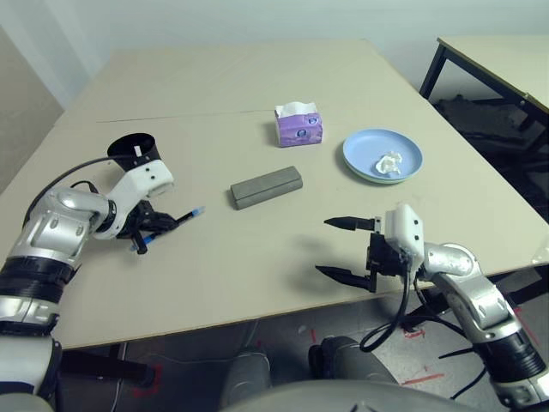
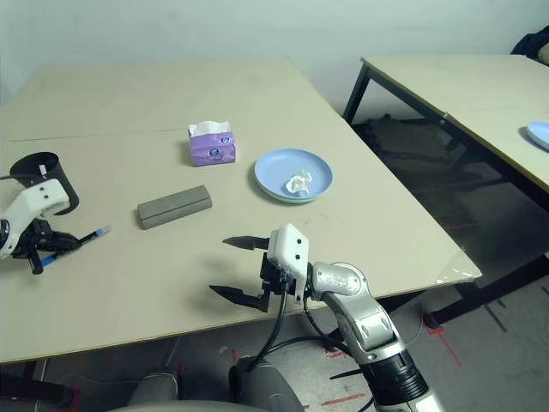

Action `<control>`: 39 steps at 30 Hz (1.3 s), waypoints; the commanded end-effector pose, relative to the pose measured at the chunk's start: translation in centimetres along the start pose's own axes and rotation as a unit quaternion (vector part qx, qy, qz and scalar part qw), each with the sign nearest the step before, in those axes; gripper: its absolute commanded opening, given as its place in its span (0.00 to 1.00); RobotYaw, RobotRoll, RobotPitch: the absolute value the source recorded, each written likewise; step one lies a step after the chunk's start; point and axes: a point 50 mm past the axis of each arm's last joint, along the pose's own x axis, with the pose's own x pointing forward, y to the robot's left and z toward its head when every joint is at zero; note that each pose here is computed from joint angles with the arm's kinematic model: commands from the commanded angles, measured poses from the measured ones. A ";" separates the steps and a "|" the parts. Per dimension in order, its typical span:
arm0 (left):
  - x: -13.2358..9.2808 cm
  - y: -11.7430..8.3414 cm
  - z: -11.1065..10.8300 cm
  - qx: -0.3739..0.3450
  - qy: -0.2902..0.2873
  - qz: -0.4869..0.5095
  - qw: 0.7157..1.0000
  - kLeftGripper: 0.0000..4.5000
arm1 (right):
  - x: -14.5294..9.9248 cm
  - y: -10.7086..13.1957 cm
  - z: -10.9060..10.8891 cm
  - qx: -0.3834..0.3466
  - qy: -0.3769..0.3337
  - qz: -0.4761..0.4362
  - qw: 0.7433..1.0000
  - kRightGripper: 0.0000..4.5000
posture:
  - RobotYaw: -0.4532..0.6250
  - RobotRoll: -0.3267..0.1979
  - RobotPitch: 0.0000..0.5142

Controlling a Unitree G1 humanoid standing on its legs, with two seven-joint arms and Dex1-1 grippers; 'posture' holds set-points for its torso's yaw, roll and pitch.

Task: Organize and tidy the items on the table.

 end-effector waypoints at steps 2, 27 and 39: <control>-2.6 0.6 3.7 -0.005 -0.159 0.091 0.983 0.02 | -0.1 -1.2 0.3 0.036 -0.038 -0.059 0.997 1.00 | 0.38 0.62 0.10; -0.3 7.2 3.7 -0.089 -0.295 0.413 0.857 0.02 | -1.1 -3.7 0.5 0.073 -0.046 -0.196 0.977 1.00 | 0.36 0.62 0.10; 0.6 5.4 0.1 -0.127 -0.279 0.421 0.854 0.26 | -1.6 -3.7 0.6 0.073 -0.038 -0.199 0.977 1.00 | 0.37 0.62 0.10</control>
